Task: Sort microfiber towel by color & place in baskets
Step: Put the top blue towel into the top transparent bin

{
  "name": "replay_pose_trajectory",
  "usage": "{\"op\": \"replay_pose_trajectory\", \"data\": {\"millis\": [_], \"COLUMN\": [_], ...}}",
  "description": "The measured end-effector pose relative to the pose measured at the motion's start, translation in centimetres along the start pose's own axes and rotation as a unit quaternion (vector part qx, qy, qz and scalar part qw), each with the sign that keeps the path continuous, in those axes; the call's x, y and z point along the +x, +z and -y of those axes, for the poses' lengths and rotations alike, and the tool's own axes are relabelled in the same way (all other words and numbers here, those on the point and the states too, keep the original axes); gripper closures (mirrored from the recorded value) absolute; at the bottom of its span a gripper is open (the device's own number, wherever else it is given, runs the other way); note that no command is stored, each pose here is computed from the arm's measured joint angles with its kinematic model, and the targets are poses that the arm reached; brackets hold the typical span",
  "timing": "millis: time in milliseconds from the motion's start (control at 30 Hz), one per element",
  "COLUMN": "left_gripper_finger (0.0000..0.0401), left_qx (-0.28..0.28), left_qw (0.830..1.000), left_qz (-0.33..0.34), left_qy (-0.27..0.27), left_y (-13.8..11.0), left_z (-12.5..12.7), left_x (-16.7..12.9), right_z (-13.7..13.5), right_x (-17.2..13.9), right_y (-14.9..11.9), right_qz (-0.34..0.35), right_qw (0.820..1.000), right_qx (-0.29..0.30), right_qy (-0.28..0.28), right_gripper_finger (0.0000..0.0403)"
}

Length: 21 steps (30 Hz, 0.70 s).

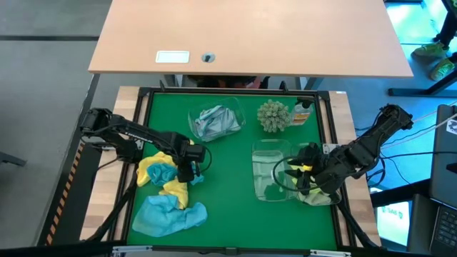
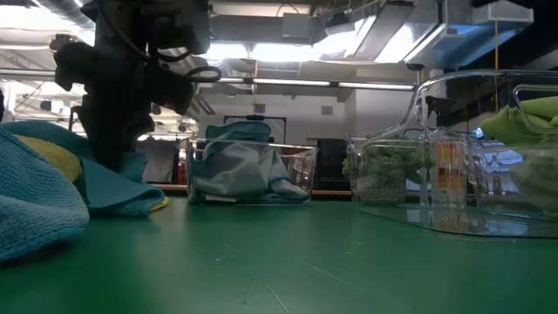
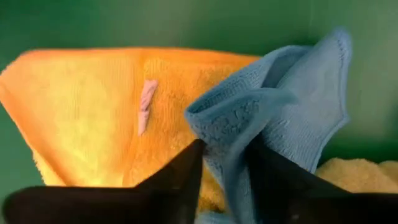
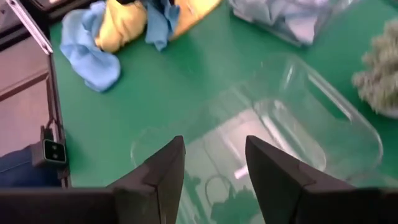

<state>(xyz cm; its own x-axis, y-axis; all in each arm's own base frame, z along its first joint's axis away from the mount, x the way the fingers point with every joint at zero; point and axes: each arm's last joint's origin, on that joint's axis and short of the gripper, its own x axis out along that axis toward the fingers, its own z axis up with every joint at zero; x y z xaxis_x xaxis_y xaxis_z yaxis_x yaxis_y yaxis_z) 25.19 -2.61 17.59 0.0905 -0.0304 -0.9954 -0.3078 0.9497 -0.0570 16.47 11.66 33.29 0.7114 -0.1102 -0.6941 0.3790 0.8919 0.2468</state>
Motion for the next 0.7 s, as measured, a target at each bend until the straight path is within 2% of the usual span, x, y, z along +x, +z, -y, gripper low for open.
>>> {"op": "replay_pose_trajectory", "data": {"millis": [167,200,433,700], "left_gripper_finger": [0.0382,0.0391,0.0399,0.0400], "left_qx": [0.000,0.000,0.008,0.029], "left_qw": [1.000,1.000,0.998,0.988], "left_qz": [0.012,0.016,0.060,0.135], "left_qy": [-0.005,-0.007,-0.036,-0.063], "left_y": [0.5,0.7,2.5,5.0], "left_z": [0.2,0.3,1.2,2.1], "left_x": [-0.6,-0.8,-3.4,-8.0], "right_z": [-0.5,-0.5,-0.9,-0.6], "right_x": [0.1,0.2,1.8,5.1], "right_y": [0.3,0.3,0.4,1.2], "right_qz": [0.027,0.031,0.025,0.005], "right_qw": [0.999,0.999,0.999,0.995], "right_qx": [-0.016,-0.015,-0.019,-0.046], "right_qy": [0.006,0.005,-0.025,-0.087], "right_gripper_finger": [0.0233,0.0233,0.0233,0.0233]}}
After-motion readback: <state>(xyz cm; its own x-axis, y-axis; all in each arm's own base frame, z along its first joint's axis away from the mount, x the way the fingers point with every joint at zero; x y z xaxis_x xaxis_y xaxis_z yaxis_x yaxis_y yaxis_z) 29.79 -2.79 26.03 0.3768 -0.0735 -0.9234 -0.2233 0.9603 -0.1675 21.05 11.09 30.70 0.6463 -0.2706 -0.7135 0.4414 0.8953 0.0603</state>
